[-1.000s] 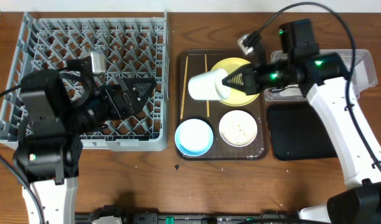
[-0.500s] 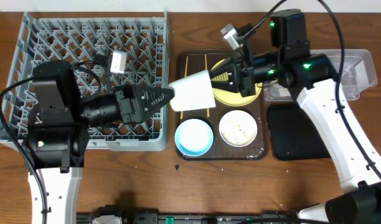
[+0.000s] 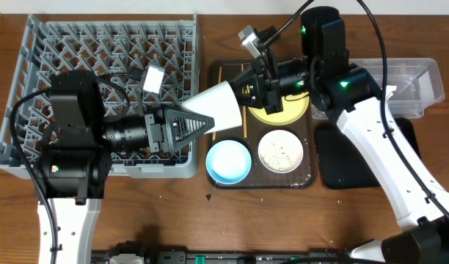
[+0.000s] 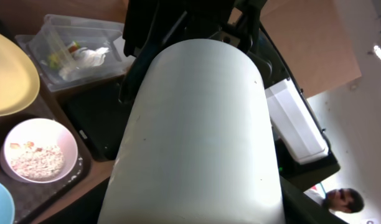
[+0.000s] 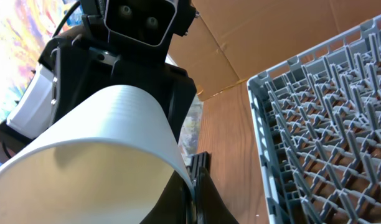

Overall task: Sort waste into correct bins and load items into the dishwasher
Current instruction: 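Lift the white cup with the right gripper and hand it to the left gripper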

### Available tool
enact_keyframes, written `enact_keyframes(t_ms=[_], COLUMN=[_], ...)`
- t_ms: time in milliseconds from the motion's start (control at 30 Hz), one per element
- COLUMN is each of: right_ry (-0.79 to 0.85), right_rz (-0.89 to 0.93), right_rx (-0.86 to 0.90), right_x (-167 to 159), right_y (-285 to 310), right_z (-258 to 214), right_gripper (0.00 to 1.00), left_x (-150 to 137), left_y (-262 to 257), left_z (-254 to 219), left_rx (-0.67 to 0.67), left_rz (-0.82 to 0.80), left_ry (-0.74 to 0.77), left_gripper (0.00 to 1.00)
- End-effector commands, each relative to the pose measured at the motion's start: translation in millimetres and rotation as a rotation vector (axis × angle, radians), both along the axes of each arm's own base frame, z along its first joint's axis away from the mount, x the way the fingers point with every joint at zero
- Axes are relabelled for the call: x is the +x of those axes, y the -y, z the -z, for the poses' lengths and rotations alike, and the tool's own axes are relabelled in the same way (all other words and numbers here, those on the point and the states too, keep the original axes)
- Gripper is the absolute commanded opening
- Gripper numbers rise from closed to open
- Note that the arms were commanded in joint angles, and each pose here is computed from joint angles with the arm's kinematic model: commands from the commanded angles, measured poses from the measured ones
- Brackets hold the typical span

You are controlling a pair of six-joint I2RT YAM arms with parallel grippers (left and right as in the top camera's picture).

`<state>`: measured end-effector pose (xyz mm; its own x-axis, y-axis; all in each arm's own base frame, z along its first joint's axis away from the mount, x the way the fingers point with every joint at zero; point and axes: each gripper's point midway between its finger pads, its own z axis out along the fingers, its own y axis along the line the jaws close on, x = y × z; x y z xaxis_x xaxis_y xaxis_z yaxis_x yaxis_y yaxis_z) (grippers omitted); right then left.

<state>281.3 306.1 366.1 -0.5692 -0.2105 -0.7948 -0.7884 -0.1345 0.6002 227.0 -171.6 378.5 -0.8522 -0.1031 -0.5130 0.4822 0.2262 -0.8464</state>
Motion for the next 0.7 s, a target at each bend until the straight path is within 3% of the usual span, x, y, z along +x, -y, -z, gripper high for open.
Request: enact_keyframes(t_ms=[0,67,100,200,333,567,633,667], right_ry=[-0.002,-0.011,-0.014,-0.023,-0.025,-0.03,-0.041,-0.05], right_rz=[0.031,0.03,0.027,0.019,0.013,0.013,0.012,0.012], right_rx=[-0.017,-0.02,-0.02,-0.024,-0.025,-0.027,-0.032,-0.037], right_x=[3.7,3.3,2.5,-0.5,-2.5,-2.7,-3.4,-3.9], right_y=[-4.2,-4.2,-4.4,-6.3,-8.0,-7.9,-7.6,-7.4], right_z=[-0.7,-0.5,-0.4,0.6,0.8,1.3,2.5,3.6], right_gripper=[0.01,0.01,0.01,0.01,0.01,0.01,0.01,0.01], left_x=[-4.3,-1.4,-0.3,0.8,2.0,2.4,3.1,3.2], left_y=[1.5,0.9,0.6,0.6,0.7,0.6,0.5,0.5], left_z=[-9.7,-9.1,-9.1,-11.2,-13.4,-13.6,-13.4,-13.8], left_rx=[-0.01,-0.001,0.002,0.001,0.0,0.001,0.003,0.003], left_rz=[0.019,0.004,-0.001,-0.001,-0.001,-0.002,-0.006,-0.005], left_ry=[0.03,0.037,0.042,0.061,0.082,0.085,0.086,0.09], left_gripper=[0.62,0.63,0.73,0.83,0.81,0.59,0.63,0.73])
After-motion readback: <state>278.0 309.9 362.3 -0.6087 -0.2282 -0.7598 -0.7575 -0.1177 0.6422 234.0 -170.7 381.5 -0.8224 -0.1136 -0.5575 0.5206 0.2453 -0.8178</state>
